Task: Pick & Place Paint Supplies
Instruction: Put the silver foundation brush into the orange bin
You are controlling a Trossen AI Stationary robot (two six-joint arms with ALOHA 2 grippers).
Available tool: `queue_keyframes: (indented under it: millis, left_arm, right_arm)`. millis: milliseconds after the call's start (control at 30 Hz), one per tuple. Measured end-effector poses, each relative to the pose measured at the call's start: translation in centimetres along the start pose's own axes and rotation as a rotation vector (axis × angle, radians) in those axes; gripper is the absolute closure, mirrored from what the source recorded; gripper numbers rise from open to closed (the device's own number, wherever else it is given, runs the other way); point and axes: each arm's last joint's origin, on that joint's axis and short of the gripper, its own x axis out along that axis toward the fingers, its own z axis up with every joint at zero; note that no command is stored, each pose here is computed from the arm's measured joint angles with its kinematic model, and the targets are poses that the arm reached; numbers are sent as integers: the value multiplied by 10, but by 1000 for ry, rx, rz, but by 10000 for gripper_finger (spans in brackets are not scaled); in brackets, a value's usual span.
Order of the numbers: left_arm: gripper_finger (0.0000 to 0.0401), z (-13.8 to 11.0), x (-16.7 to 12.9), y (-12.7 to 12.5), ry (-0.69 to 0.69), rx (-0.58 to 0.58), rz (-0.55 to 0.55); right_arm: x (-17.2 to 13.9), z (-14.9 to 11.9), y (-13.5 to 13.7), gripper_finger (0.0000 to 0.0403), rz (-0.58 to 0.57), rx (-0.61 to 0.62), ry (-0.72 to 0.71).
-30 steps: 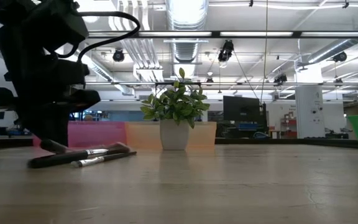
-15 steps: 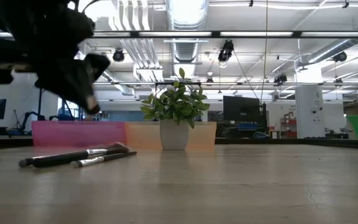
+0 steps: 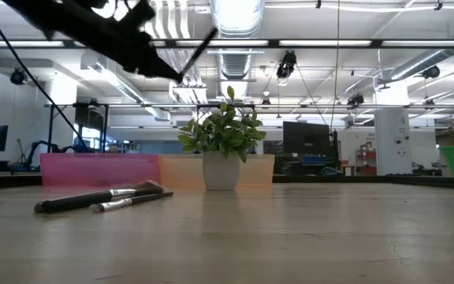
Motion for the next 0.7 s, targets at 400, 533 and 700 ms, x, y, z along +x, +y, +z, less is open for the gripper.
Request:
queue_keyframes:
  millis: [400, 533, 700]
  left_arm:
    - [401, -40, 71, 113, 62, -346, -115]
    - [401, -57, 96, 106, 154, -376, -172]
    - [401, -71, 117, 103, 250, -441, -123]
  right_arm:
    - [0, 0, 0, 380, 0, -5, 2]
    - [0, 0, 0, 380, 0, -5, 3]
    - [0, 0, 0, 380, 0, -2, 3]
